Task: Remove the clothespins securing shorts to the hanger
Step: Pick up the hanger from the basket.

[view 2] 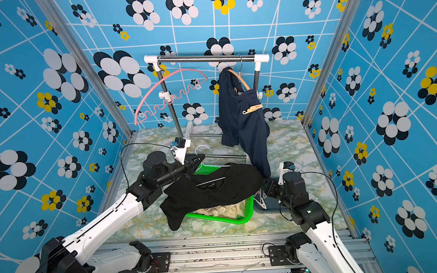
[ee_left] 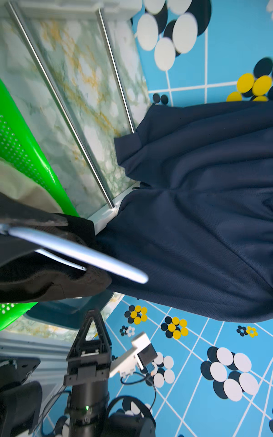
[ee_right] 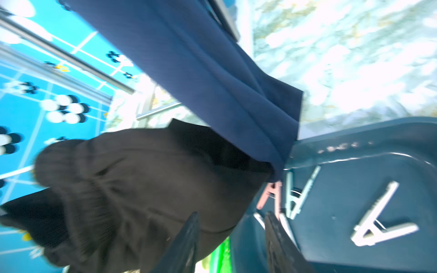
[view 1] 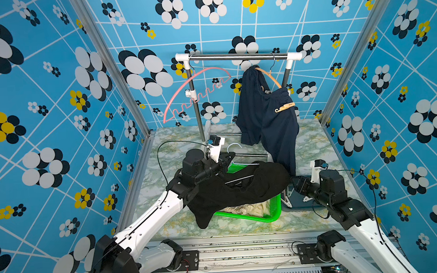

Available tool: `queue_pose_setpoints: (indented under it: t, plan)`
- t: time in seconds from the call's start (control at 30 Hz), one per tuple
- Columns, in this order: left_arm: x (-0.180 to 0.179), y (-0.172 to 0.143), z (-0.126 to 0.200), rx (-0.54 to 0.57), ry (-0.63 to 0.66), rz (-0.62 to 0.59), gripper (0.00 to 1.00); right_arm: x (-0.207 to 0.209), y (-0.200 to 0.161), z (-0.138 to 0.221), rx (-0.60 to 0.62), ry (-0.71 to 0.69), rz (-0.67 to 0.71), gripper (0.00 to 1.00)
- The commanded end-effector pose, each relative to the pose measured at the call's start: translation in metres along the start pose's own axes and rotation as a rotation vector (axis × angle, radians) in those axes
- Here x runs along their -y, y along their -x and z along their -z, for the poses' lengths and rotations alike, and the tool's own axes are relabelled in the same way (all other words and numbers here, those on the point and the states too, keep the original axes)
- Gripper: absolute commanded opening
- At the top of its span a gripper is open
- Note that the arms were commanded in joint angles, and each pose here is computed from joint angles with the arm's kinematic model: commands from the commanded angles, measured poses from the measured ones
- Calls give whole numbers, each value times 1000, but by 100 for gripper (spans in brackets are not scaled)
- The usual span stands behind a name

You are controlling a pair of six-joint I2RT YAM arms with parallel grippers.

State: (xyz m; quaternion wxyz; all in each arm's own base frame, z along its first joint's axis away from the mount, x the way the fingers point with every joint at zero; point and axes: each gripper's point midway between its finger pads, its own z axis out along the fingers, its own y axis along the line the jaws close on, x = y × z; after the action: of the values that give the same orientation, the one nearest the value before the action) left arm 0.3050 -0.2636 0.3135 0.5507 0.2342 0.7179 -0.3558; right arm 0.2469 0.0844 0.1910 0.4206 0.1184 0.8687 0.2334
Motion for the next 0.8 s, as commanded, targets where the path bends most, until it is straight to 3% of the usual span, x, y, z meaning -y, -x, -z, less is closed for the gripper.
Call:
queue_pose_setpoints:
  t: [0.0,0.3,0.77]
  plan:
    - [-3,35,19,151,114,-124,0,-32,17,15,32,121,16,44]
    - [-2,51,41,219,223,-191,0,-75,23,33,70,122,136,43]
    - [1,41,31,144,190,-139,0,-143,4,-11,39,127,227,52]
